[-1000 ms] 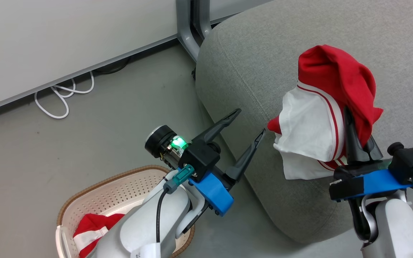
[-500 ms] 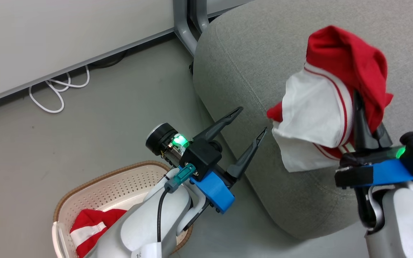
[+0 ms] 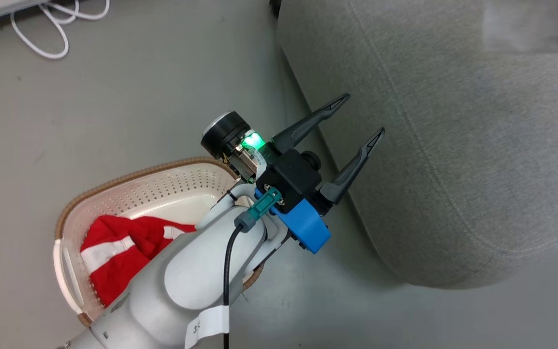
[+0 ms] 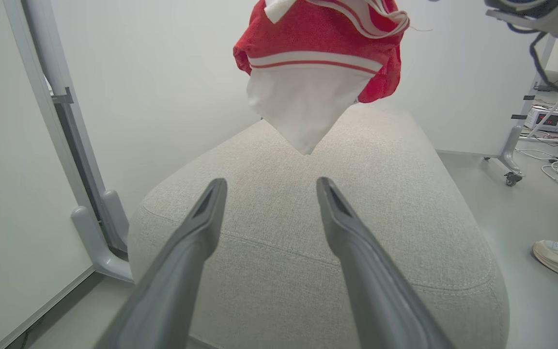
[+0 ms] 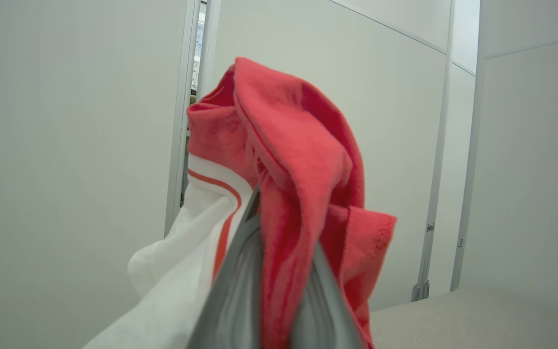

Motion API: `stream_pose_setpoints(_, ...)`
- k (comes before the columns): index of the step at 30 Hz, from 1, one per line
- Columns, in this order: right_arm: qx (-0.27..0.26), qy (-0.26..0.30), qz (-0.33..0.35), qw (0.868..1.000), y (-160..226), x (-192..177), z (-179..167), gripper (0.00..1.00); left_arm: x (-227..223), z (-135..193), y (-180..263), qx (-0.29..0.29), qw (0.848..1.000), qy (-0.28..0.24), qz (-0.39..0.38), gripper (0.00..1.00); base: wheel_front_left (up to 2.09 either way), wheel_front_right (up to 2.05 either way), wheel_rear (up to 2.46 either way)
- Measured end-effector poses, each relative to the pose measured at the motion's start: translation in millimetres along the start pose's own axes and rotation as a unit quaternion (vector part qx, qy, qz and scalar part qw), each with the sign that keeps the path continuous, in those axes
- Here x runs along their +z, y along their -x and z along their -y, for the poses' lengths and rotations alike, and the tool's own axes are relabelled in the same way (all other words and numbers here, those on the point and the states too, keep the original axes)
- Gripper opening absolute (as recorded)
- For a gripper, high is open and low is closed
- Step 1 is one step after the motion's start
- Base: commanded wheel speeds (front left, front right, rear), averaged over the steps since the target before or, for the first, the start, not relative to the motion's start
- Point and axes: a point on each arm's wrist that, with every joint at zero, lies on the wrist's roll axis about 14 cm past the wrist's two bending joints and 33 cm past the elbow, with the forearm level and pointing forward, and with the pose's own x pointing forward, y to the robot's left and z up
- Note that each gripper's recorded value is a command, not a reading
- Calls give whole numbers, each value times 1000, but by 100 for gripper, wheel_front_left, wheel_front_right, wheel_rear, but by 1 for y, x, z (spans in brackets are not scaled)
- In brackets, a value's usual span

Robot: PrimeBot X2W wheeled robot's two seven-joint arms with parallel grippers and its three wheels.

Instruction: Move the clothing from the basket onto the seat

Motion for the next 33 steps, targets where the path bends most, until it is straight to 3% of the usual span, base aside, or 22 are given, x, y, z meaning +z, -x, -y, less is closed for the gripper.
stream_pose_setpoints(7, -32, 41, 17, 999, -47, -26, 24, 0, -37, -25, 0, 7, 1000, 17, -12, 100, 0, 0, 0)
stream_pose_setpoints(13, -36, 67, -48, 996, -60, -94, 31, 0, -70, -45, 4, 17, 999, 34, -25, 100, 0, 0, 0)
stream_pose_setpoints(20, -38, 73, -193, 978, -24, -201, 32, 0, -103, -54, 15, 25, 997, 51, -48, 100, 0, 0, 0)
stream_pose_setpoints(25, -55, 66, -274, 958, 12, -246, 42, 0, -105, -56, 17, 28, 997, 51, -49, 100, 0, 0, 0)
stream_pose_setpoints(29, -62, 61, -311, 946, 33, -262, 45, 0, -105, -57, 18, 30, 997, 49, -52, 100, 0, 0, 0)
stream_pose_setpoints(30, -64, 58, -318, 944, 36, -264, 46, 39, -104, -57, 18, 30, 997, 48, -51, 100, 0, 0, 0)
stream_pose_setpoints(31, -66, 53, -318, 944, 37, -264, 45, 100, -103, -58, 19, 30, 997, 46, -52, 100, 0, 0, 0)
stream_pose_setpoints(33, -69, 51, -312, 946, 35, -258, 47, 100, -100, -58, 18, 30, 997, 43, -51, 100, 0, 0, 0)
